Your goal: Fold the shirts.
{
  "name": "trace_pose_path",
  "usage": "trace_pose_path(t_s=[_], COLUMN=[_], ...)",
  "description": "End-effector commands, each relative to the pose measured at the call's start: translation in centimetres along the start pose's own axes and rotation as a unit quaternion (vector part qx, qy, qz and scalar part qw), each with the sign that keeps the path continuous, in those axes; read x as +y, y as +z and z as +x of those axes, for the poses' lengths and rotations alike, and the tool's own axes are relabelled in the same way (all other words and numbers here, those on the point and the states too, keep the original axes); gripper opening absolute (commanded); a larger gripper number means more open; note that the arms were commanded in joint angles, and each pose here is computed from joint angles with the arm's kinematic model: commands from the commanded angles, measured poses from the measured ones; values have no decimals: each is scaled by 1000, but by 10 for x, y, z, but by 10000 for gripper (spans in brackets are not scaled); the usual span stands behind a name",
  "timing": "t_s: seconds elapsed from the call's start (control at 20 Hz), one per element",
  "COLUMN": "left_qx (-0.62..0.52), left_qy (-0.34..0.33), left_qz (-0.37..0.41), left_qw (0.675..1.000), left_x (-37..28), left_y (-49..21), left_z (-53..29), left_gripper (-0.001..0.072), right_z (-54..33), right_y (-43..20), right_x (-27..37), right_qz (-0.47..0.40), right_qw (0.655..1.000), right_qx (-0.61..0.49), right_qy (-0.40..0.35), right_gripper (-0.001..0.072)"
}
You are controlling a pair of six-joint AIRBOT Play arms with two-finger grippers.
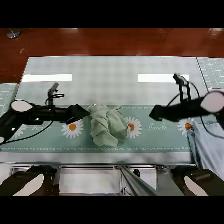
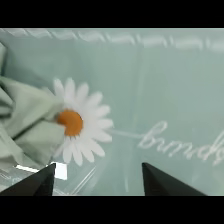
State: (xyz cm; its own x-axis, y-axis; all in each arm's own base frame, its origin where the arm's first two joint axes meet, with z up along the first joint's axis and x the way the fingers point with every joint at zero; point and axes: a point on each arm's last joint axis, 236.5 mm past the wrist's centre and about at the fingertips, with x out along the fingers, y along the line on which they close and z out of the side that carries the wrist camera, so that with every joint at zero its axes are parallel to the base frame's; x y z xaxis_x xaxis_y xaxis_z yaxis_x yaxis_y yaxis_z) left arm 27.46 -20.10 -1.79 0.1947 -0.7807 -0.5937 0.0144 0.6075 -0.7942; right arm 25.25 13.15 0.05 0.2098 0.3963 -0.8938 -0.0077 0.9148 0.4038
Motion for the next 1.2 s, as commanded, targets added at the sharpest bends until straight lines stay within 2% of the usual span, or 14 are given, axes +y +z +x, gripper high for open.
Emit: trace_pose_path(t_s=[0.0,0.2,0.25,0.3,0.35,0.65,1.05,1.1,1.15], left_qx=[-9,8,10,18,33,32,33,30,26], left_qy=[-42,-37,-35,-31,-33,-63,-72,-71,-71], left_qz=[-17,1,1,4,21,76,78,77,74], left_qw=[999,999,999,999,999,995,994,994,994], left_x=[-7,-10,-10,-9,-11,-42,-42,-41,-41], left_y=[12,24,30,34,34,58,61,63,66], left_z=[41,63,64,65,63,31,9,9,7], left_gripper=[701,700,674,449,12,22,22,22,22], right_z=[30,40,42,44,47,92,141,146,149], right_y=[-45,-53,-56,-60,-61,-92,-68,-68,-67], right_x=[-8,0,3,8,13,46,115,123,128], right_qz=[81,97,96,97,99,83,62,67,66], right_qw=[996,993,992,990,988,982,977,976,975], right_qx=[9,22,34,47,57,132,151,154,158], right_qy=[44,70,77,89,100,109,135,139,142], right_gripper=[617,617,617,617,617,617,615,572,366])
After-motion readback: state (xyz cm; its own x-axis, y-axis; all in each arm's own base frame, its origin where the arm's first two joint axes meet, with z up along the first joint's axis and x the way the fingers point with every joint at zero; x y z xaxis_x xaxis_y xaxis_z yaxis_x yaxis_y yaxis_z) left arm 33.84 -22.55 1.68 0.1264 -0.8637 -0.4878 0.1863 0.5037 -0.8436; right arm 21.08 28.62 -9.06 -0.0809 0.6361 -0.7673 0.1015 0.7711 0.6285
